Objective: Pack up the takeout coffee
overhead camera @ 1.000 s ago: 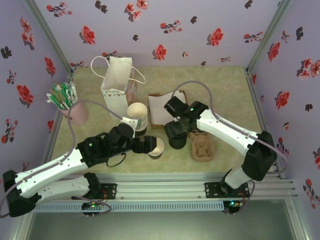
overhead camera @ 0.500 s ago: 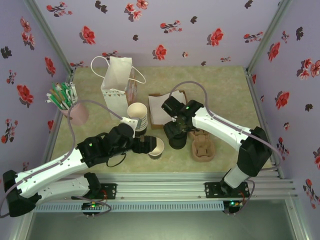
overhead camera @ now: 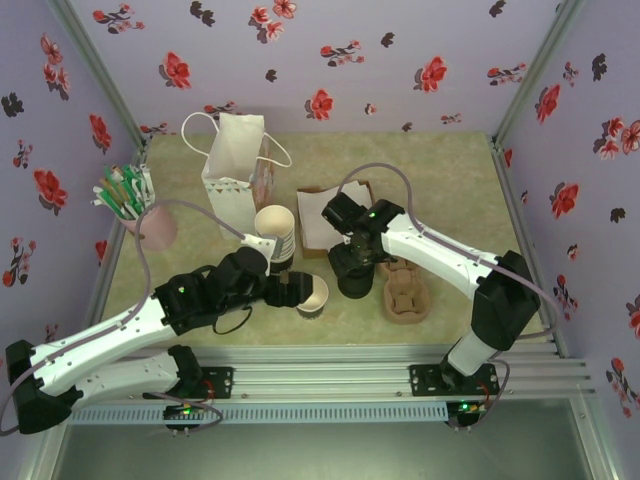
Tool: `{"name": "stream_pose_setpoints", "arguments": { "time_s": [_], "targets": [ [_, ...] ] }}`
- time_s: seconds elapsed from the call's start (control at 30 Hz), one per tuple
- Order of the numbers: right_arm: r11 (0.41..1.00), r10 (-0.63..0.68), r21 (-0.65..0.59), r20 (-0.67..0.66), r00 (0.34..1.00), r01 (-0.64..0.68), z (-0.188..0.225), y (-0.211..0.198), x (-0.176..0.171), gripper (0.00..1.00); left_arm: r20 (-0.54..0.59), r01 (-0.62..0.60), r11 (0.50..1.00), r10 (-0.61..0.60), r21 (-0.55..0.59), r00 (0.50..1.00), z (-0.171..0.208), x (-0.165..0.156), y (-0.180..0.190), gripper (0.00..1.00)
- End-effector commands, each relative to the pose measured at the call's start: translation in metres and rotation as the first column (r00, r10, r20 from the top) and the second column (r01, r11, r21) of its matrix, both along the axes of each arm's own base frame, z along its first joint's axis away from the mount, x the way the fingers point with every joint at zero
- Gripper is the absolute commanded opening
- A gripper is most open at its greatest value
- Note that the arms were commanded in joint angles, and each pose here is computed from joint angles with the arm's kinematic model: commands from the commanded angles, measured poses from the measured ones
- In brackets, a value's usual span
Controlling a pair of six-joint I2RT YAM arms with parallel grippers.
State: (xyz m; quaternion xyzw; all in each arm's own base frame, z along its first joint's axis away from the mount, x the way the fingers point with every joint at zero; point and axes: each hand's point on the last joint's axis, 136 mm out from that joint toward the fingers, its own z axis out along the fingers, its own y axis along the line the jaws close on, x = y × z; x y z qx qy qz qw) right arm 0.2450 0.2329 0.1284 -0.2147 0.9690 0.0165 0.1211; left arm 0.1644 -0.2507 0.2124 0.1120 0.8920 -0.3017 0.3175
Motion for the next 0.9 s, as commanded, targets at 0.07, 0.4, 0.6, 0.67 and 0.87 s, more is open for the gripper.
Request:
{"name": "stream_pose_setpoints", "arguments": {
  "time_s": [0.07, 0.4, 0.6, 0.67, 0.87],
  "targets": [
    [1.000, 0.009, 0.012, 0.006, 1.000, -0.009, 0.010, 0.001, 0.002, 0.76, 0.023, -0.005, 1.000, 0.005, 0.022, 1.000, -0.001, 0.001, 0.006, 0.99],
    [1.000, 0.004, 0.025, 0.016, 1.000, -0.005, 0.015, 0.000, 0.002, 0.70, 0.022, -0.007, 1.000, 0.006, 0.021, 1.000, -0.001, 0.000, 0.006, 0.99],
    [1.000, 0.003, 0.027, 0.017, 1.000, -0.004, 0.016, -0.001, 0.001, 0.69, 0.023, -0.007, 1.000, 0.006, 0.019, 1.000, 0.000, 0.001, 0.006, 0.99],
    [1.000, 0.003, 0.031, 0.021, 1.000, -0.004, 0.018, -0.001, 0.001, 0.68, 0.021, -0.006, 1.000, 0.006, 0.022, 1.000, -0.001, 0.000, 0.006, 0.99],
    [0.999, -0.001, 0.043, 0.031, 1.000, 0.000, 0.025, -0.001, 0.000, 0.68, 0.024, -0.007, 1.000, 0.007, 0.020, 1.000, 0.000, 0.001, 0.006, 0.99]
  ]
}}
